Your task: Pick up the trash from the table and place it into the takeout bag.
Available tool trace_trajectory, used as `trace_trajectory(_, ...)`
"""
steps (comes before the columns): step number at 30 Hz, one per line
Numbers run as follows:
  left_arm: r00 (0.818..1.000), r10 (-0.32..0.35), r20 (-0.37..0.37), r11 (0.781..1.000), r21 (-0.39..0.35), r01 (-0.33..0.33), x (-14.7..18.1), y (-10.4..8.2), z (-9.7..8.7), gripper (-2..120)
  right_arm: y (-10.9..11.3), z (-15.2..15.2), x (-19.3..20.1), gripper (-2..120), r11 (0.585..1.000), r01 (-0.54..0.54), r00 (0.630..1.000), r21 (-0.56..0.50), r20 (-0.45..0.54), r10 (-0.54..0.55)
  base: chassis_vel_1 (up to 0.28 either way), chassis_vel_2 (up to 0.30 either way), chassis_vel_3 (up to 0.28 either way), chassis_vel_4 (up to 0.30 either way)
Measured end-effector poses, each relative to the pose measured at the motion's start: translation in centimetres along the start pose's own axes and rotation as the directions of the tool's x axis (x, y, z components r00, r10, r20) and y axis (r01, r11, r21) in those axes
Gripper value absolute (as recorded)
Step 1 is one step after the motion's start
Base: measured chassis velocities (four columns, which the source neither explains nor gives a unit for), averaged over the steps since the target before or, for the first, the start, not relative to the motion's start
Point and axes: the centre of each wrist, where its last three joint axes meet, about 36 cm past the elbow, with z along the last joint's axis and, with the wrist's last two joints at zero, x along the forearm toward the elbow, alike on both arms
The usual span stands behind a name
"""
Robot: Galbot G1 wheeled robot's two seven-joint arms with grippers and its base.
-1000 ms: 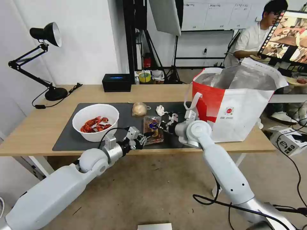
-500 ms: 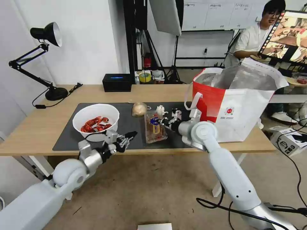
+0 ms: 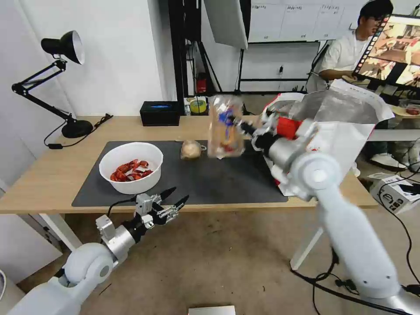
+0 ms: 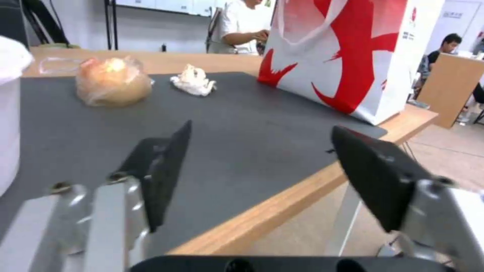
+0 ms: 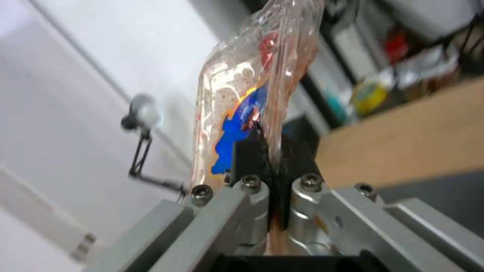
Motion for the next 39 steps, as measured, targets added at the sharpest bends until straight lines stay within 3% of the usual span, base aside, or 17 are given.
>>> trace_trajectory(3, 1.000, -0.001, 0.000, 1.000, 0.002, 0.001, 0.1, -0.2, 0.0, 88, -0.1, -0.9, 0.4, 0, 1.000, -0.016, 0.999, 0.023, 0.035, 0.015, 0.000, 0.000, 0.000, 0.000)
trace_trajectory(4, 1.000, -0.004, 0.000, 1.000, 0.004, 0.004, 0.2, -0.4, 0.1, 98, -0.7, -2.8, 1.0, 0, 0.996, -0.055, 0.992, 0.072, 0.120, 0.046, 0.000, 0.000, 0.000, 0.000)
trace_trajectory(5, 1.000, -0.004, 0.000, 1.000, 0.004, 0.004, 0.2, -0.4, 0.1, 98, -0.7, -2.8, 1.0, 0, 0.996, -0.055, 0.992, 0.072, 0.120, 0.046, 0.000, 0.000, 0.000, 0.000)
trace_trajectory(7, 1.000, -0.006, -0.001, 1.000, 0.001, 0.006, 0.1, -0.7, 0.2, 100, -2.4, -5.6, 1.1, 0, 0.986, -0.123, 0.971, 0.109, 0.219, 0.097, 0.000, 0.000, 0.000, 0.000)
trace_trajectory(14, 1.000, -0.008, 0.004, 1.000, 0.002, 0.008, 0.1, -1.1, 0.1, 100, -5.3, -8.9, 0.6, 0, 0.958, -0.245, 0.933, 0.150, 0.306, 0.191, 0.000, 0.000, 0.000, 0.000)
trace_trajectory(17, 1.000, -0.014, 0.006, 1.000, 0.005, 0.014, 0.3, -1.1, 0.2, 100, -7.8, -10.2, -0.3, 0, 0.916, -0.349, 0.900, 0.196, 0.343, 0.269, 0.000, 0.000, 0.000, 0.000)
trace_trajectory(21, 1.000, -0.015, 0.009, 1.000, 0.008, 0.015, 0.4, -1.3, 0.1, 100, -9.5, -10.1, -0.9, 0, 0.871, -0.416, 0.879, 0.261, 0.360, 0.312, 0.000, 0.000, 0.000, 0.000)
trace_trajectory(27, 1.000, -0.015, 0.009, 1.000, 0.008, 0.015, 0.4, -1.4, 0.1, 100, -9.8, -10.0, -1.0, 0, 0.862, -0.427, 0.876, 0.273, 0.360, 0.320, 0.000, 0.000, 0.000, 0.000)
trace_trajectory(28, 1.000, -0.014, 0.009, 1.000, 0.008, 0.014, 0.4, -1.4, 0.1, 100, -11.0, -9.2, -1.5, 0, 0.844, -0.448, 0.874, 0.294, 0.344, 0.343, 0.000, 0.000, 0.000, 0.000)
trace_trajectory(33, 1.000, -0.005, 0.013, 1.000, 0.016, 0.005, -0.1, -1.6, 0.1, 100, -12.6, -7.7, -1.9, 0, 0.843, -0.455, 0.877, 0.288, 0.309, 0.368, 0.000, 0.000, 0.000, 0.000)
trace_trajectory(39, 1.000, -0.003, 0.007, 1.000, 0.020, 0.003, -0.3, -1.6, 0.3, 100, -13.1, -6.5, -1.9, 0, 0.846, -0.453, 0.881, 0.281, 0.285, 0.377, 0.000, 0.000, 0.000, 0.000)
